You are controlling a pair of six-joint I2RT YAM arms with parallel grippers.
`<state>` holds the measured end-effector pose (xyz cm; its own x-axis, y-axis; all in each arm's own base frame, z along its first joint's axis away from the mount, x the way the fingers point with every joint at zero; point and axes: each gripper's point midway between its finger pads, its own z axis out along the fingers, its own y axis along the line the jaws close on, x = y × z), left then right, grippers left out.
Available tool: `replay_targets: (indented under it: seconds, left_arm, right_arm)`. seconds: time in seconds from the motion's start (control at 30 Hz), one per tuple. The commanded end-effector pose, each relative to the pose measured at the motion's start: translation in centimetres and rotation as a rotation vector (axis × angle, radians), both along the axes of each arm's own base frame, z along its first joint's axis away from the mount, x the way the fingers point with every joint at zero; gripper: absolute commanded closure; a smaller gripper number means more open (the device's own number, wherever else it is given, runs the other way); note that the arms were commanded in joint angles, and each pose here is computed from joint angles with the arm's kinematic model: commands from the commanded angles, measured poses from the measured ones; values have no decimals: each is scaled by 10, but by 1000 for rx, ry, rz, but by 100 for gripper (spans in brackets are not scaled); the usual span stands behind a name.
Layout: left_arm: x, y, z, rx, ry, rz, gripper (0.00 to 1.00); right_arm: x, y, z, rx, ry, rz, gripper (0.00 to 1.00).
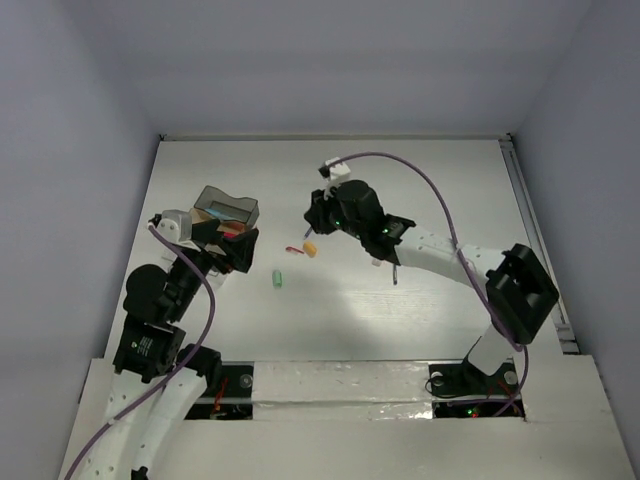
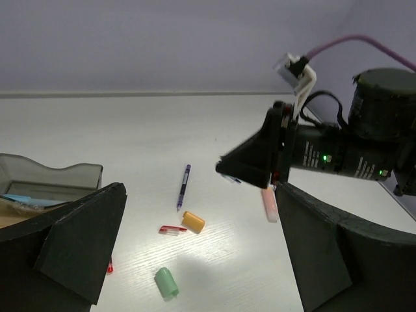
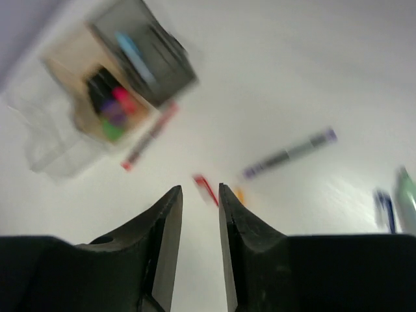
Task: Sort the stationery into containers
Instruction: Pick up the pen from the center of the board.
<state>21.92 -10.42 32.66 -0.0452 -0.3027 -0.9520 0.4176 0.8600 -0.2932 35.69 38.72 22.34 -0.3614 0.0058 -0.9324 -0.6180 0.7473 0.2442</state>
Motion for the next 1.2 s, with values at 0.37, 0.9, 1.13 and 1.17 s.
replay_targets:
  seconds: [0.37,0.9,1.13,1.17]
  left_arm:
    - [6,-14,1,-6,-2,-67,1]
    - [7,-16,0,-10,3,-75,1]
    - [7,-18,-2,-11,14,-86,1]
    - [8,-19,-2,-10,15,-91,1]
  right_arm:
    - [-9,-191,-125,-206,371,-562,51]
    - [13,-198,-168,-295,448,-613,46]
    - [27,-201,-180,-346,445,-662,47]
    - [27,-202,-182,-350,447,-669,48]
